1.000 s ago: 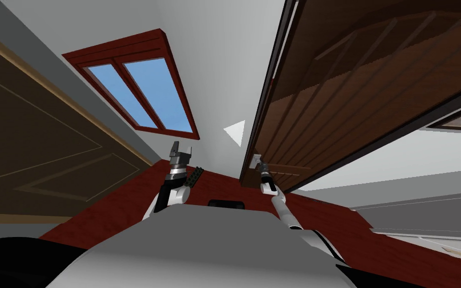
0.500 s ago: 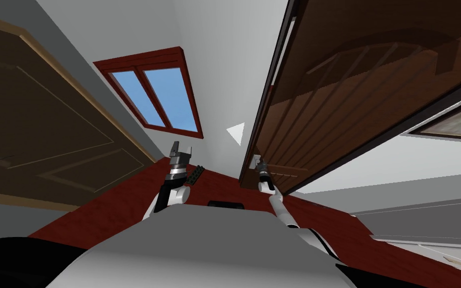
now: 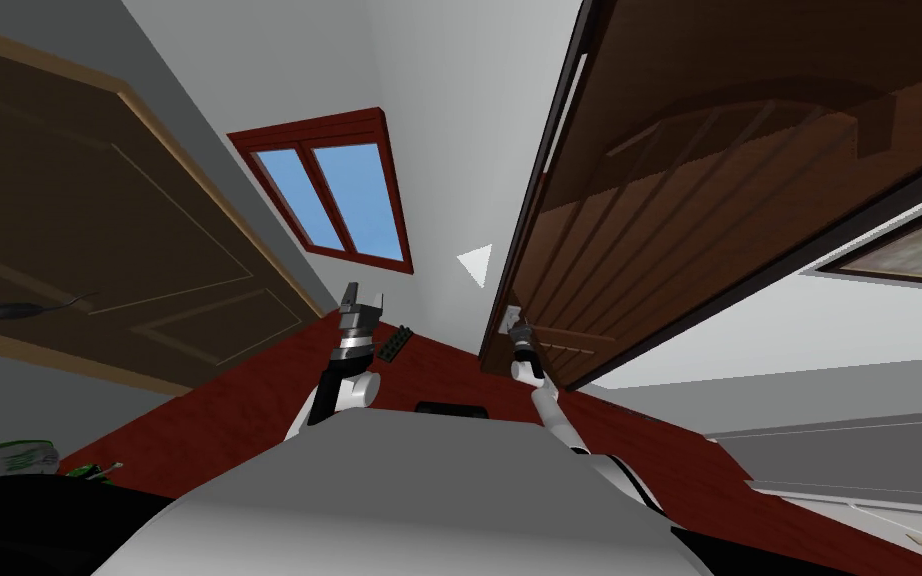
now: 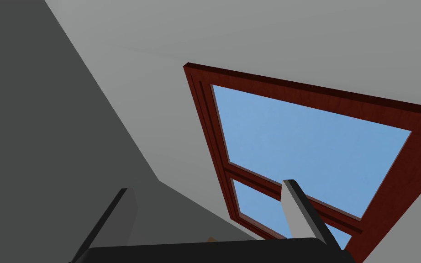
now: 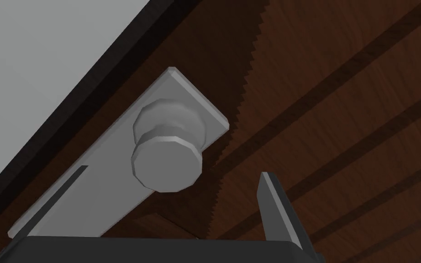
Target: Pull the door open
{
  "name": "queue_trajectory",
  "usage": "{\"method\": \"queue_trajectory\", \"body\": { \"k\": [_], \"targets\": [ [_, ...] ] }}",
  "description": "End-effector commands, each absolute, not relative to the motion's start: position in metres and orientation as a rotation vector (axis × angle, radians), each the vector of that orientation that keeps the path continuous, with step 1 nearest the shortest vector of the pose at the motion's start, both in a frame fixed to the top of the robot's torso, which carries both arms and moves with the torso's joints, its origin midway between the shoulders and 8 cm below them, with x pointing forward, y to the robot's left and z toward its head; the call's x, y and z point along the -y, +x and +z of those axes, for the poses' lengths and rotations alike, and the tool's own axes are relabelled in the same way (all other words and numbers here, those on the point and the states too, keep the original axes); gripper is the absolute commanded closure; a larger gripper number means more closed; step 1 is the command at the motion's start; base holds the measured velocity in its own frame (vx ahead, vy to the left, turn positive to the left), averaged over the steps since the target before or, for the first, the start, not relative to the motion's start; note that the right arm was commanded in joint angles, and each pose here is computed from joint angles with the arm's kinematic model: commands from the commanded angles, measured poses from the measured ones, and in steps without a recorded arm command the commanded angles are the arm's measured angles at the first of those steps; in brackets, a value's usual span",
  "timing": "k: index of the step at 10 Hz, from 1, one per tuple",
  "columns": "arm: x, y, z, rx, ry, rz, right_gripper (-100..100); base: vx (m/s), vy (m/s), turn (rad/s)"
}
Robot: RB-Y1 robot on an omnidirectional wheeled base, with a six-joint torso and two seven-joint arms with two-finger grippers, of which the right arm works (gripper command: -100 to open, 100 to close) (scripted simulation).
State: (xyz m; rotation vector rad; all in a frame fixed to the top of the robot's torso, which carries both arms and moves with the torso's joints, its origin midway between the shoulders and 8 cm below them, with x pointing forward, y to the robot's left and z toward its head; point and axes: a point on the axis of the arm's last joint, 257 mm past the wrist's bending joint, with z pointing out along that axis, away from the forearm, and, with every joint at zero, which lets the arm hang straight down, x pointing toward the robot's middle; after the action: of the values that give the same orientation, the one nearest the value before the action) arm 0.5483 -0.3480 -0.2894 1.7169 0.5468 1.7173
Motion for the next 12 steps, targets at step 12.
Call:
{"method": "queue_trajectory", "body": {
  "k": [12],
  "targets": [
    [0.315,0.558,-0.295,0.089,2.062,2.06,-100,-0.083,-0.046,0.059]
  ]
}}
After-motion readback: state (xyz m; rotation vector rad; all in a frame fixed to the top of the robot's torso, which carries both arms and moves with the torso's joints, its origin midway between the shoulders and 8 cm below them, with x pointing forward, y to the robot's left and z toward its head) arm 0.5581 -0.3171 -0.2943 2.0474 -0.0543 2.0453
